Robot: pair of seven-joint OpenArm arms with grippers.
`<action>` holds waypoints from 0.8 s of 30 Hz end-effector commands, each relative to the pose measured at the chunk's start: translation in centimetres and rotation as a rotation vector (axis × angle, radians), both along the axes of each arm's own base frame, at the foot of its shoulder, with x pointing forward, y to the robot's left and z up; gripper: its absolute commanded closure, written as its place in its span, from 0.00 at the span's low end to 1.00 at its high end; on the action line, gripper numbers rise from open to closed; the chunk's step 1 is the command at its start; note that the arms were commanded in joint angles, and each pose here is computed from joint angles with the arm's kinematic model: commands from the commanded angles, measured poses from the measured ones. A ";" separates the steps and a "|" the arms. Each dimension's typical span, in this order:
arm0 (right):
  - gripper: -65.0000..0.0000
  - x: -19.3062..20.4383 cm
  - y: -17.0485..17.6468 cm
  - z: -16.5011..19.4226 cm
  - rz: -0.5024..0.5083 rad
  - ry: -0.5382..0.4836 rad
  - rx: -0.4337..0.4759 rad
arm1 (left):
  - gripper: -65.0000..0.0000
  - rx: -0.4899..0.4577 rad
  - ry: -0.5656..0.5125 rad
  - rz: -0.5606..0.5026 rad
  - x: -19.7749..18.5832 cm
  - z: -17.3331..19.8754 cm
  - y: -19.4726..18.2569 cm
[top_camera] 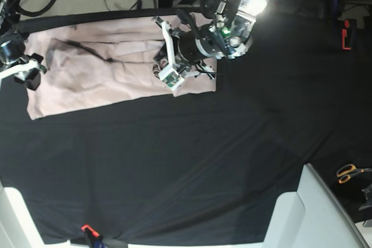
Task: Fold the T-shirt properly
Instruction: 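Grasp the strip end with the left gripper and lift it, then fold the held strip end over toward the right gripper and release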
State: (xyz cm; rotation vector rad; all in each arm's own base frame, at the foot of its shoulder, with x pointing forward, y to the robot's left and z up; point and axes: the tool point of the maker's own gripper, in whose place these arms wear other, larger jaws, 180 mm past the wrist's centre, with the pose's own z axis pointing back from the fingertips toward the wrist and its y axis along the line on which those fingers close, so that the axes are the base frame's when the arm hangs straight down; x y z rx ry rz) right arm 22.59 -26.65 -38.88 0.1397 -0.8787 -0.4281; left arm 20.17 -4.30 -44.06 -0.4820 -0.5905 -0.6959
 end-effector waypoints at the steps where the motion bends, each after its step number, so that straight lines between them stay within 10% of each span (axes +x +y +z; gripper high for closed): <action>1: 0.62 0.8 -0.4 1.3 0.007 -0.048 -0.021 | 1.00 -0.045 -0.023 0.001 0.6 1.0 -1.0; 24: 0.62 0.9 -0.3 1.3 0.006 -0.051 -0.019 | 0.98 -0.062 -0.035 -0.002 1.9 1.4 -2.1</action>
